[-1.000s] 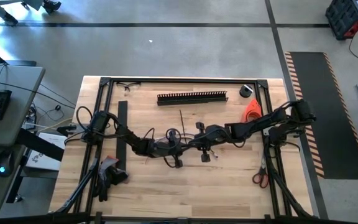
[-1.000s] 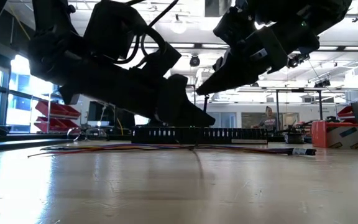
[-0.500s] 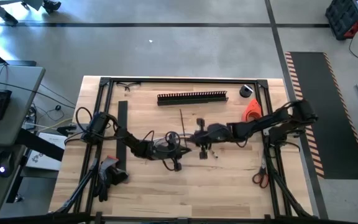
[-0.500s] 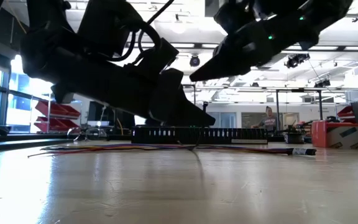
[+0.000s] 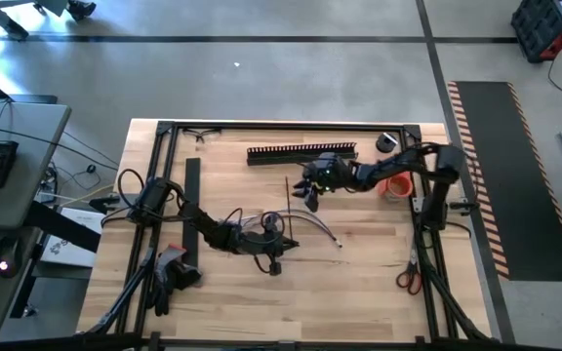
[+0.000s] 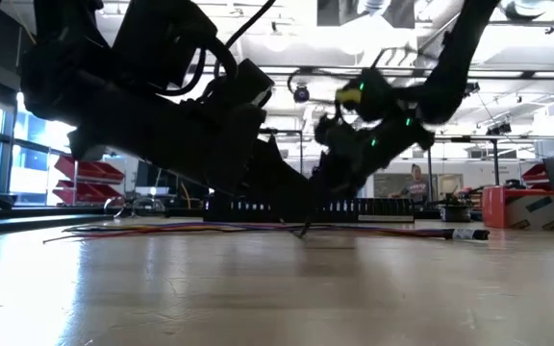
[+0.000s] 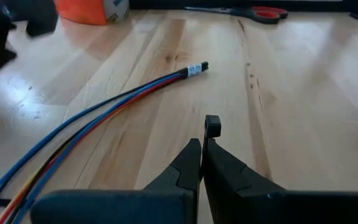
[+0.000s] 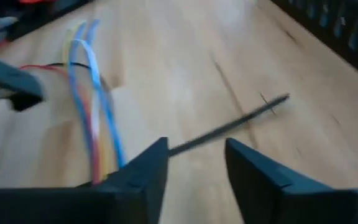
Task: Ziptie cables
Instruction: Wrap the zip tie around the cable wire
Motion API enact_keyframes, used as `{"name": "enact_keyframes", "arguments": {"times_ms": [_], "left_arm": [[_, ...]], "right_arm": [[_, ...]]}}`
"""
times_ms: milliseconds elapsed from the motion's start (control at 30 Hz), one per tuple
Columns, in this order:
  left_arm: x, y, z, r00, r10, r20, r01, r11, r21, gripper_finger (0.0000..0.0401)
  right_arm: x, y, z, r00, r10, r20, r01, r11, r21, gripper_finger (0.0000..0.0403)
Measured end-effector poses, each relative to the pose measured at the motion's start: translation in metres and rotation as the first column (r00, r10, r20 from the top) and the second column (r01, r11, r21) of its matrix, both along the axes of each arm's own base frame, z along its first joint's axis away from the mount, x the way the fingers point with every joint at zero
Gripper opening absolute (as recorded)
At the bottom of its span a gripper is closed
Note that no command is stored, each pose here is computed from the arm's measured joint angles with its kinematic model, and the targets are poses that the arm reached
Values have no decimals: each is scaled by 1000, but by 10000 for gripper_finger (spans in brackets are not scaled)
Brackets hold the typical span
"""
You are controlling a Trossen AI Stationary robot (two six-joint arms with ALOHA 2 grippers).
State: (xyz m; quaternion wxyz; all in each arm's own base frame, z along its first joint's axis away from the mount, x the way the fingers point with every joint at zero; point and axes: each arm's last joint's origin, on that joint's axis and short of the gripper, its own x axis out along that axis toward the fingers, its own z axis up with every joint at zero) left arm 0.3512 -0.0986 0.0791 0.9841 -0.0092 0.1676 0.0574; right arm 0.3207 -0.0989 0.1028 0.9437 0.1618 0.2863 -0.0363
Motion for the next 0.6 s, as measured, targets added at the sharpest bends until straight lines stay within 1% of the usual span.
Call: {"name": "enact_keyframes", "arguments": {"times_ms": [133,233,367,467,600], "left_arm": [[0,0,0,1000,0,-2,0,1000,1,0],[0,0,-1,1000,-1,-9,1,1000,3,0],[0,0,-1,1000,-1,-12,1,1000,4,0],[0,1,-1,1000,0,-14,0,1000,4,0],[0,0,-1,1000,-1,-16,1,1000,5,0]], "right_arm": [[9,-11,-15,999,-48,-22,48,999,20,198],[19,-18,-16,995,-100,-22,100,995,-12,214],[28,-26,-16,993,-111,-29,110,994,-14,215],[32,-29,-17,996,-79,-42,79,997,-19,206],[33,-30,-18,999,-34,-41,34,999,3,192]]}}
